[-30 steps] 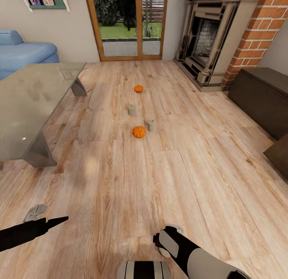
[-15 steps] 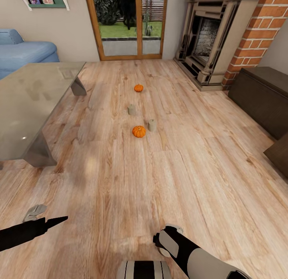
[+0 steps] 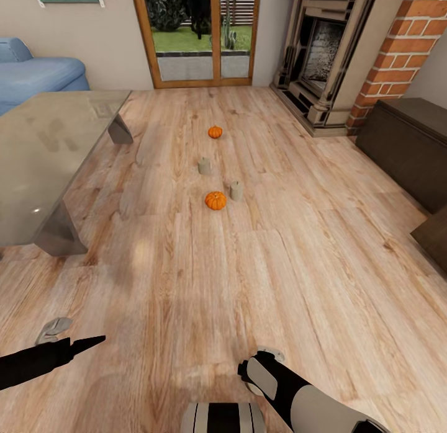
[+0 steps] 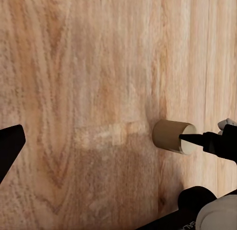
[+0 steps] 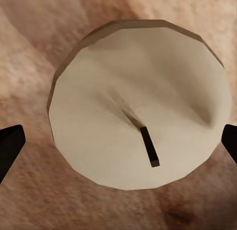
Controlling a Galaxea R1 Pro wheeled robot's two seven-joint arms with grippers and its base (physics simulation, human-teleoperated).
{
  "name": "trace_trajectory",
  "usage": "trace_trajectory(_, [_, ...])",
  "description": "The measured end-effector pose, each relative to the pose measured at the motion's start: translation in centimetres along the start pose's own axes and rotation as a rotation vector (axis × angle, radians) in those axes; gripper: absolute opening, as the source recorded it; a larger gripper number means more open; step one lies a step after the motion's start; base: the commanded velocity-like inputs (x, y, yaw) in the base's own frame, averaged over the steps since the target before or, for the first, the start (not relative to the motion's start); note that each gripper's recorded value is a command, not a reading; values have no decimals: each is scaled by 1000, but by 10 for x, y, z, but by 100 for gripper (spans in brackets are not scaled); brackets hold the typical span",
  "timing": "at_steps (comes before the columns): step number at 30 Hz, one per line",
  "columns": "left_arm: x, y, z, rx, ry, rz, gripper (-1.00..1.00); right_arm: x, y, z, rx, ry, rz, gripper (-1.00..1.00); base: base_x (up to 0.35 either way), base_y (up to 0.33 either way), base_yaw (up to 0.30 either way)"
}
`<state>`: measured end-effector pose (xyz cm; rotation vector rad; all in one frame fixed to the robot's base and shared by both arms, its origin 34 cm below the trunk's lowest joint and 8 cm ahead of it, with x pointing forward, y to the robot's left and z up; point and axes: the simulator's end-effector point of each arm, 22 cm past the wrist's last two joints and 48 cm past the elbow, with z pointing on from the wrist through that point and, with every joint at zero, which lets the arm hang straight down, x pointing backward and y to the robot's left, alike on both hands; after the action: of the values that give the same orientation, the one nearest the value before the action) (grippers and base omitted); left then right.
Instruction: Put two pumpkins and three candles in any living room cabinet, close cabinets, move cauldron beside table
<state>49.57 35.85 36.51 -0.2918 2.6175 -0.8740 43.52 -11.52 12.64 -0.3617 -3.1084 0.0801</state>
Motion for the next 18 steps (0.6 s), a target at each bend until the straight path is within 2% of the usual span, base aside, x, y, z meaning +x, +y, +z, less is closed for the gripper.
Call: trace_trajectory(18, [0, 0, 0, 0, 0, 0, 100, 0, 0, 0, 0, 0, 0, 100, -11, -16, 0])
